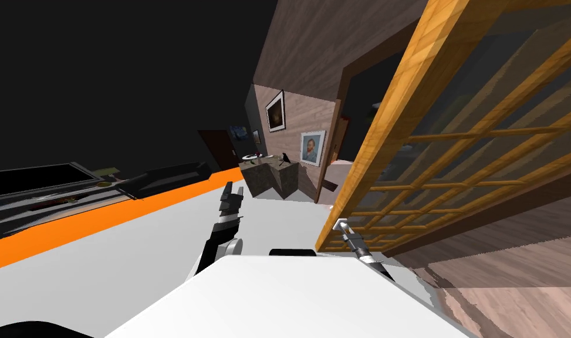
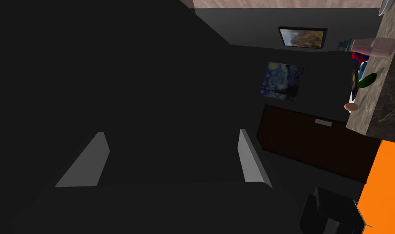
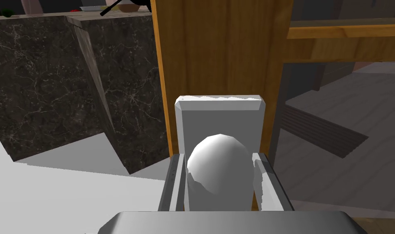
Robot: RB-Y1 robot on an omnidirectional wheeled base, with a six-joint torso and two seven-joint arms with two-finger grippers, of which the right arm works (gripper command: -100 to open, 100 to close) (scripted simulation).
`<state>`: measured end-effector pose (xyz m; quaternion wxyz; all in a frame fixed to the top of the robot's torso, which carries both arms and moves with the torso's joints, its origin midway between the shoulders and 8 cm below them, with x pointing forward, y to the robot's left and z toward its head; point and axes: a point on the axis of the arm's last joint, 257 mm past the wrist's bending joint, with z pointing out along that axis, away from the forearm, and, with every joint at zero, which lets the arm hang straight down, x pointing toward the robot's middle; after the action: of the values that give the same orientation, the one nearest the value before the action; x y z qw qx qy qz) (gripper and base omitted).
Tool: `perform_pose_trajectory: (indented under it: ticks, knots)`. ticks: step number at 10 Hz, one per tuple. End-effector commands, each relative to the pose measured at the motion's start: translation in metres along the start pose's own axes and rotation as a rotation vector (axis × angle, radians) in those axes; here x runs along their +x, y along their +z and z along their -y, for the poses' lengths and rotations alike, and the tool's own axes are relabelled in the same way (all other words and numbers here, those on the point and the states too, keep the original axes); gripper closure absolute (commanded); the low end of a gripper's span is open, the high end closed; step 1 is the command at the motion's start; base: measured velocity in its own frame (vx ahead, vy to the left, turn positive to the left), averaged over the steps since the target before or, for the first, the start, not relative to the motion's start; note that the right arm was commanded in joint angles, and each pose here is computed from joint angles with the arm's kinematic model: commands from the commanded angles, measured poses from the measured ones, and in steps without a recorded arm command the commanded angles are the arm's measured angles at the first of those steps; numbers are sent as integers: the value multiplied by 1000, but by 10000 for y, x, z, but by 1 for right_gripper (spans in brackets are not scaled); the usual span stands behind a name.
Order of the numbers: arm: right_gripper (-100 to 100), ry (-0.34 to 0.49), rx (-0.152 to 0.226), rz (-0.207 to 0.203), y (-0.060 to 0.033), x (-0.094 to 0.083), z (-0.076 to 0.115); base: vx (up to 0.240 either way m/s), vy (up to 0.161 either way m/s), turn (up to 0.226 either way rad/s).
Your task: Pull the door open
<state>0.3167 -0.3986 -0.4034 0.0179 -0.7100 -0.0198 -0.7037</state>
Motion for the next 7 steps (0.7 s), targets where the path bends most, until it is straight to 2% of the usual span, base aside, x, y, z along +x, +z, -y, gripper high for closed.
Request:
perform_pose_trajectory:
  ticks: [1, 2, 3, 4, 7]
  knots:
    - [100, 2, 16, -8, -49, 25, 10, -193, -88, 123]
    - [100, 2, 25, -9, -85, 31, 13, -185, -60, 127]
    - [100, 3, 20, 0, -71, -1, 28, -81, -21, 32]
    - [100, 4, 29, 1, -111, -8, 33, -147, -49, 138]
    - [100, 3, 42, -3, -163, 4, 20, -213, -56, 159]
